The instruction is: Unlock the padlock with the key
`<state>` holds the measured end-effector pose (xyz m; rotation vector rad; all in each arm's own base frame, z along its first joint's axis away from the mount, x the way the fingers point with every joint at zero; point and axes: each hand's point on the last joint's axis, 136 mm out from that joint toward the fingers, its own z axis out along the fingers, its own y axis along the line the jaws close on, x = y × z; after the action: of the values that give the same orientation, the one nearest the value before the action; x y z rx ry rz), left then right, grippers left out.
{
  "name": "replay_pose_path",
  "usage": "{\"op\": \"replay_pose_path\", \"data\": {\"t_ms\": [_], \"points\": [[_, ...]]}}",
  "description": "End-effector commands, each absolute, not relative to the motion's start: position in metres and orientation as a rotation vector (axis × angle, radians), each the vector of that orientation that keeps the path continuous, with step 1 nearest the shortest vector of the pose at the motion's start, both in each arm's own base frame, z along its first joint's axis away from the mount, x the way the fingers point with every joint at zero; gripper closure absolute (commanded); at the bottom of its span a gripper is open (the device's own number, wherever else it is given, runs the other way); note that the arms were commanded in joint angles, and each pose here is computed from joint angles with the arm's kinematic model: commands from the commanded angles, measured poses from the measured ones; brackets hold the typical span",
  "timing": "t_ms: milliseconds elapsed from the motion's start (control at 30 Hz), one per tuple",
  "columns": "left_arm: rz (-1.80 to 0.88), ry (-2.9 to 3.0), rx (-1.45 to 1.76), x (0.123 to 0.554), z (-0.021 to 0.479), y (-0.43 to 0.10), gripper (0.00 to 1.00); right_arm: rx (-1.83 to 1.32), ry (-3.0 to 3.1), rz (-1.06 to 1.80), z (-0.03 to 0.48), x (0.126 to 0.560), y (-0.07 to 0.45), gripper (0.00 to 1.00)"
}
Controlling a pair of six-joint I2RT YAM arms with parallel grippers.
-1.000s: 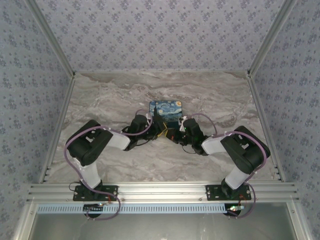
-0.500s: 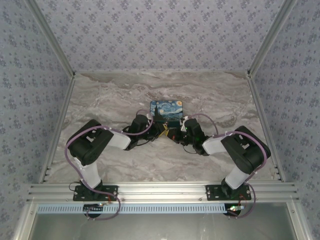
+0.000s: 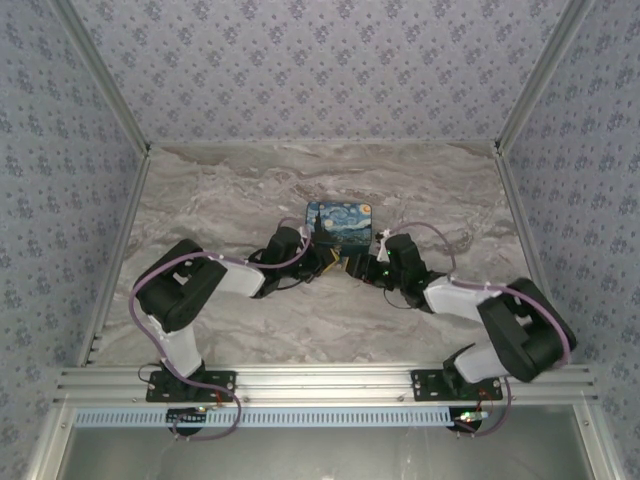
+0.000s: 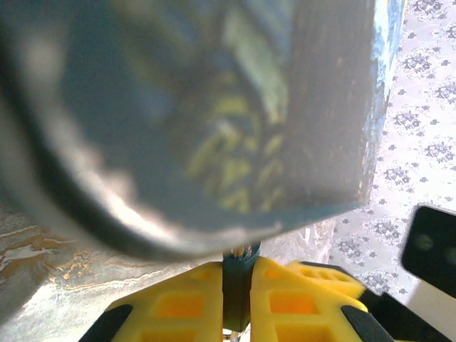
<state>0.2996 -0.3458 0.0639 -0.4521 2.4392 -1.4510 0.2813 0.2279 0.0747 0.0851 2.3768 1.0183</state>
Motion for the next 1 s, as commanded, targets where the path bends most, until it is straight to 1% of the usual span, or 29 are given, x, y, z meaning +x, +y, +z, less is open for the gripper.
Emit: {"op": "replay_pose_path", "data": {"t_ms": [0,100,200,333,467,633,733,833,967], "points": [[-1.492,2.42,-0.413,0.298,0.084,-0.352,0.89,-0.166,2.386,0.755,0.079,0.269,0.207,0.45],[-1.494,2.422,-0.419,0.298,0.087,-0.352,0.89,-0.329,2.289,0.567,0.095,0.261,0.2,0.37],[-1.493,2.433,-0.42,0.298,0.088,-0.35,0.89,-0.458,2.168,0.406,0.108,0.25,0.199,0.33],[-1.51,2.445,-0.423,0.298,0.091,-0.345,0.89,-0.562,2.029,0.201,0.115,0.235,0.202,0.32],[-1.51,2.472,-0.395,0.298,0.096,-0.341,0.93,-0.623,1.947,-0.001,0.112,0.227,0.204,0.31],[-1.512,2.481,-0.387,0.299,0.103,-0.334,0.94,-0.732,1.862,-0.242,0.104,0.214,0.21,0.34],[-1.508,2.495,-0.378,0.298,0.107,-0.332,0.94,-0.785,1.813,-0.342,0.099,0.209,0.213,0.3],[-1.492,2.509,-0.372,0.295,0.108,-0.33,0.94,-0.824,1.788,-0.37,0.095,0.209,0.221,0.27],[-1.489,2.515,-0.369,0.293,0.112,-0.328,0.95,-0.854,1.762,-0.39,0.092,0.214,0.228,0.26]]}}
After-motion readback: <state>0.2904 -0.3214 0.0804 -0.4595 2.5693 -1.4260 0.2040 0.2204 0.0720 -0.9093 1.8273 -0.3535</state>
